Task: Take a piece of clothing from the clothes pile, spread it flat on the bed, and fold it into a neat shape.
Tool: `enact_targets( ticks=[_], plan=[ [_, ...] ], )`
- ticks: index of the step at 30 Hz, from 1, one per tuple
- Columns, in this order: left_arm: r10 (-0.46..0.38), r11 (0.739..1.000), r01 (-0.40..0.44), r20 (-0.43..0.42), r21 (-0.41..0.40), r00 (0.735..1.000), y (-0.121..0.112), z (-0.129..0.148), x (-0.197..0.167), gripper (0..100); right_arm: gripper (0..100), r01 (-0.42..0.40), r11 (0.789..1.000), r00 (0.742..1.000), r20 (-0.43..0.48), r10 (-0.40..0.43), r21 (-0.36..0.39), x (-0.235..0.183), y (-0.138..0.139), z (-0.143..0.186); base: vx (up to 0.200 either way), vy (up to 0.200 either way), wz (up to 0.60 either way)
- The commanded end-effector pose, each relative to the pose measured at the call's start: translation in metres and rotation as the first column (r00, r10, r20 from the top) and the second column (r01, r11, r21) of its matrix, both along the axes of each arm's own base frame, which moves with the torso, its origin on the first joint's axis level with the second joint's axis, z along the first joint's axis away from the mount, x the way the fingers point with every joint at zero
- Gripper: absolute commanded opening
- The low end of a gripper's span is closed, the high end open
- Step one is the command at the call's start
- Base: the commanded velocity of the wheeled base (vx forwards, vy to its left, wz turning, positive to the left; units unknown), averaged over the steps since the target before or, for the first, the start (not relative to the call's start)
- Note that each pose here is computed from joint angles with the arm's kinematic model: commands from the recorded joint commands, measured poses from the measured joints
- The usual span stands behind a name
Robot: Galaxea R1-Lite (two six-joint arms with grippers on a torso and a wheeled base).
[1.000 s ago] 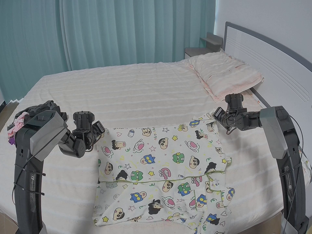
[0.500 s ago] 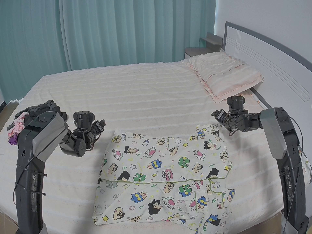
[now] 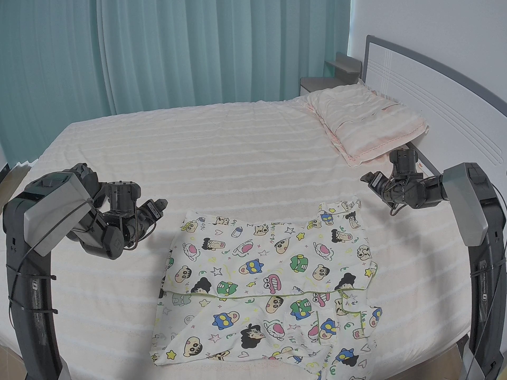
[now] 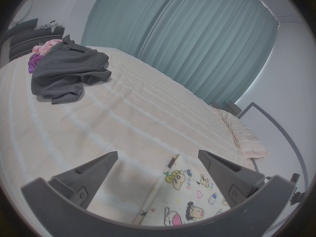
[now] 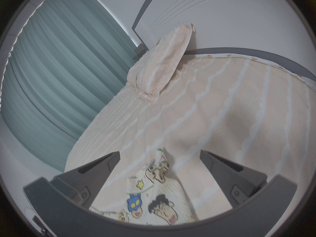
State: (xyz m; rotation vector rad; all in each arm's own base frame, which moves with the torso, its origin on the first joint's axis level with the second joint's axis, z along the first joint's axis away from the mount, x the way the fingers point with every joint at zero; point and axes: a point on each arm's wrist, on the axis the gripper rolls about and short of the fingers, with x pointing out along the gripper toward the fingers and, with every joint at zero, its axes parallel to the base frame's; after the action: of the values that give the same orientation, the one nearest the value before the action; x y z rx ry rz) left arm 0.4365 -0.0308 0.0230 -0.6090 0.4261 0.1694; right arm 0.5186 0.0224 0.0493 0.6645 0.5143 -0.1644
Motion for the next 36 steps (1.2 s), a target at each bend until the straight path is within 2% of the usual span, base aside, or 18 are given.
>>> enact_targets(
  ticks=[1, 3, 5, 9, 11, 12, 17, 22, 28, 36],
  plan=[
    [-0.128, 0.980, 0.128, 0.014, -0.151, 0.992, -0.003, 0.054, -0.092, 100, 100, -0.141, 0.988, 0.990, -0.025, 0.140, -0.057, -0.108, -0.008, 0.018, 0.000, 0.000, 0.00],
    [-0.141, 0.975, 0.141, 0.016, -0.171, 0.990, -0.006, 0.055, -0.103, 100, 100, -0.162, 0.983, 0.987, -0.032, 0.159, -0.084, -0.124, -0.008, 0.013, 0.000, 0.000, 0.00],
    [-0.158, 0.961, 0.159, 0.020, -0.226, 0.987, -0.016, 0.059, -0.135, 100, 100, -0.201, 0.970, 0.979, -0.054, 0.195, -0.134, -0.165, -0.009, 0.000, 0.000, 0.000, 0.00],
    [-0.200, 0.945, 0.195, 0.009, -0.263, 0.980, -0.029, 0.061, -0.174, 100, 100, -0.225, 0.962, 0.972, -0.098, 0.212, -0.153, -0.214, -0.010, -0.009, 0.000, 0.000, 0.00],
    [-0.217, 0.940, 0.210, 0.004, -0.270, 0.976, -0.033, 0.062, -0.182, 100, 100, -0.232, 0.961, 0.970, -0.112, 0.216, -0.152, -0.224, -0.010, -0.011, 0.000, 0.000, 0.00],
    [-0.223, 0.932, 0.214, 0.002, -0.291, 0.975, -0.039, 0.065, -0.196, 100, 100, -0.239, 0.961, 0.966, -0.134, 0.221, -0.139, -0.238, -0.007, -0.016, 0.000, 0.000, 0.00],
    [-0.216, 0.895, 0.207, 0.021, -0.396, 0.976, -0.051, 0.075, -0.217, 100, 100, -0.272, 0.959, 0.947, -0.202, 0.251, -0.083, -0.263, 0.009, -0.029, 0.000, 0.000, 0.00],
    [-0.225, 0.900, 0.205, -0.007, -0.384, 0.974, -0.054, 0.070, -0.228, 100, 100, -0.305, 0.952, 0.927, -0.233, 0.295, -0.006, -0.290, 0.031, -0.037, 0.000, 0.000, 0.00],
    [-0.234, 0.901, 0.205, -0.030, -0.383, 0.972, -0.056, 0.065, -0.231, 100, 100, -0.299, 0.951, 0.932, -0.187, 0.309, 0.082, -0.301, 0.047, -0.039, 0.000, 0.000, 0.00],
    [-0.241, 0.903, 0.200, -0.062, -0.380, 0.969, -0.057, 0.058, -0.234, 100, 100, -0.306, 0.946, 0.937, -0.141, 0.319, 0.104, -0.297, 0.060, -0.049, 0.000, 0.000, 0.00]
  ],
)
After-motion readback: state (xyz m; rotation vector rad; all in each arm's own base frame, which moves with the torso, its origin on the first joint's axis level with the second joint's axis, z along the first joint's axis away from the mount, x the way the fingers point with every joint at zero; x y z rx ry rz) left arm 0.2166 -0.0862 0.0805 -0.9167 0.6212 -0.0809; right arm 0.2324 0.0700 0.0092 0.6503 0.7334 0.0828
